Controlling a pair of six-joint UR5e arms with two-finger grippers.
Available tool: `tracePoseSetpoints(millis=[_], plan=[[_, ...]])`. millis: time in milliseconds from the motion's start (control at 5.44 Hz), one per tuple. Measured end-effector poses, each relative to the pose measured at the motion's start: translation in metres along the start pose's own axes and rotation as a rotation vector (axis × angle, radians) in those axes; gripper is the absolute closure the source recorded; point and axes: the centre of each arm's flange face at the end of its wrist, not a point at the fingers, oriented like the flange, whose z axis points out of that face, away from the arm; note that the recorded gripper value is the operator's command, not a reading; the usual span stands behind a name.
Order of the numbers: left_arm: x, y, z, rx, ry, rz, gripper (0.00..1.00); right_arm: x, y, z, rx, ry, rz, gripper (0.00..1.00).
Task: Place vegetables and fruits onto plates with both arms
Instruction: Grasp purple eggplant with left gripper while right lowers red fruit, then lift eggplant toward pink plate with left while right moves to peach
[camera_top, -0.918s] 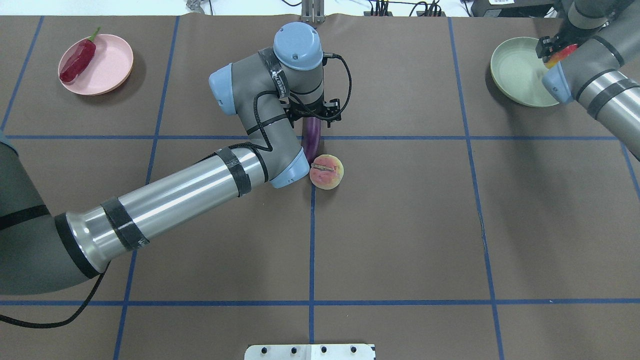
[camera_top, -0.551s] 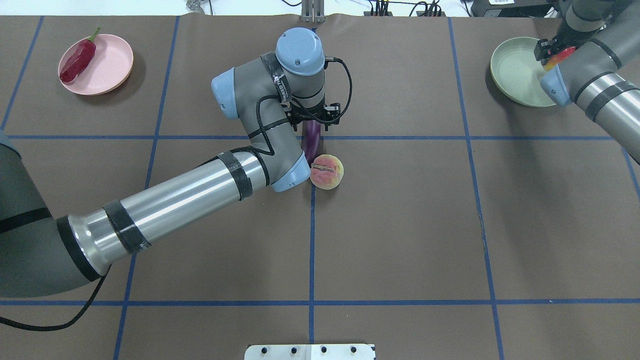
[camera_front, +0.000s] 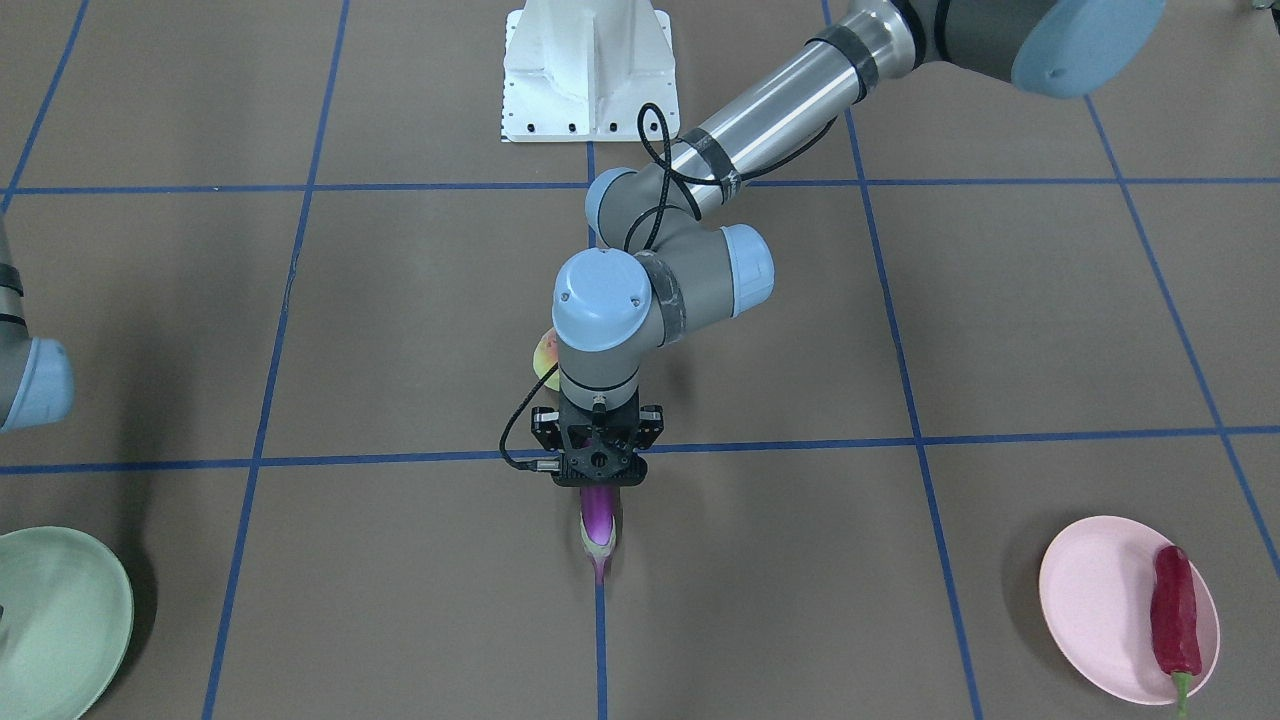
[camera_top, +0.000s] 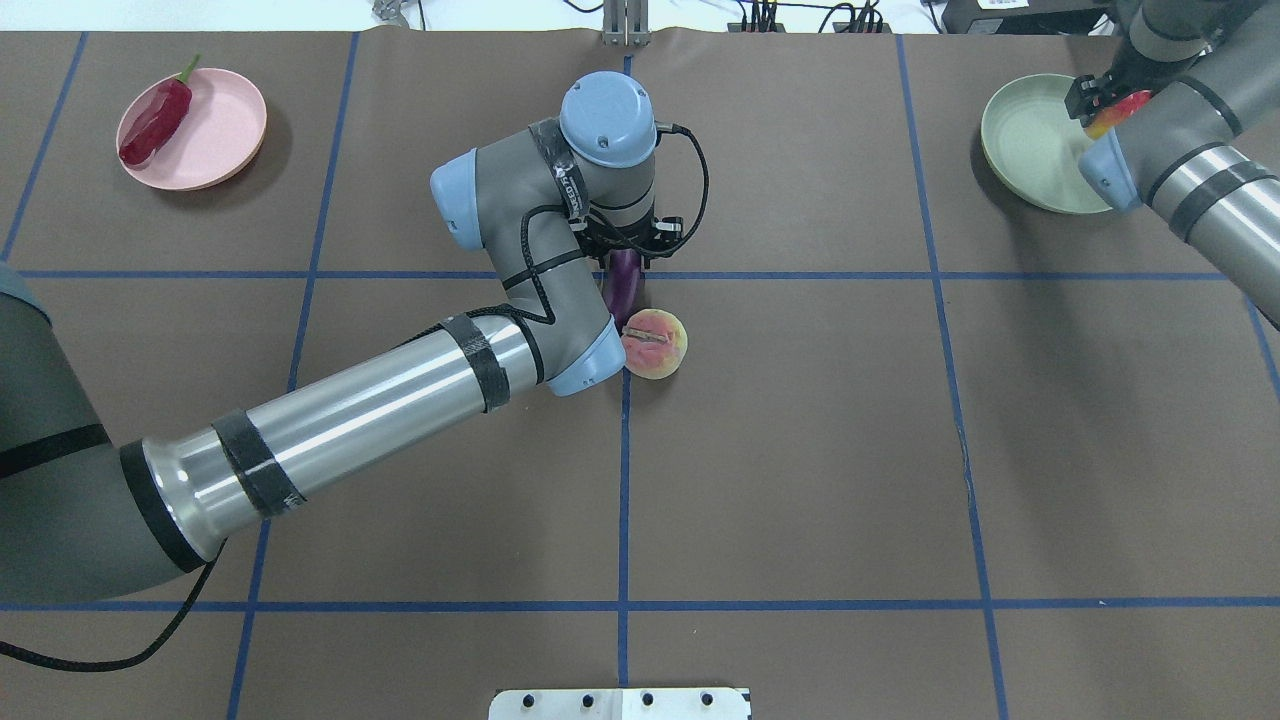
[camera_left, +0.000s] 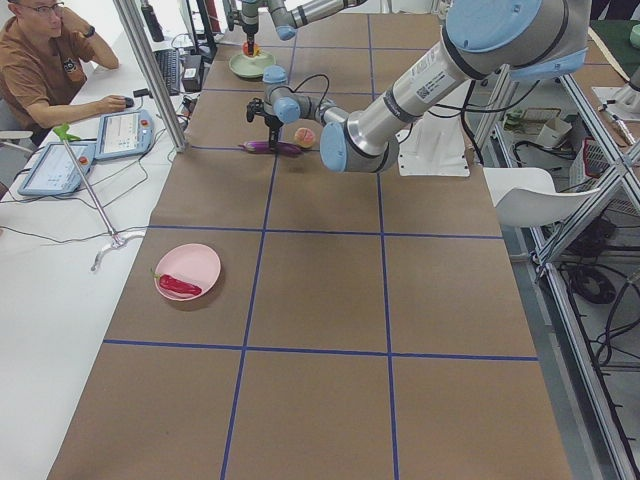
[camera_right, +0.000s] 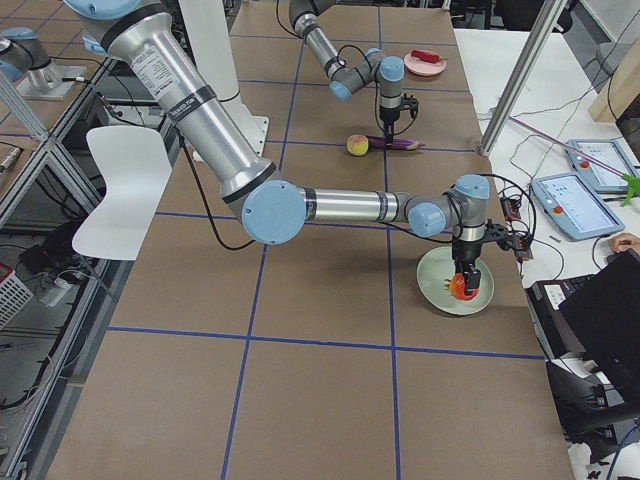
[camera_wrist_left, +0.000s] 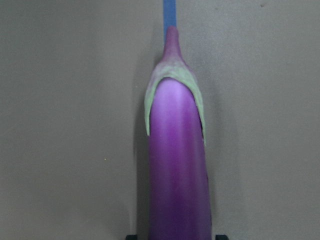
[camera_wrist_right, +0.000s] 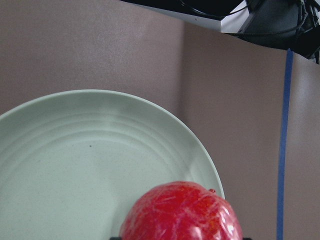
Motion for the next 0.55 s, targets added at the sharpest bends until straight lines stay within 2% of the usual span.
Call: tracePoseSetpoints(millis=[184,367,551], plan=[[0.000,0.000,0.000,0.002,0.000,-0.009,1.00,-0.003,-0.009,-0.013,0.021,-0.004,-0.002,0.00],[0.000,-0.003,-0.004,0.008,0.004,-0.027,1.00,-0.005,-0.017,-0.029,0.041,-0.022,-0.002,0.00],[-0.004,-0.015,-0.017,0.024,0.012,-0.052,1.00,-0.008,-0.023,-0.051,0.043,-0.065,0.004,0.00]])
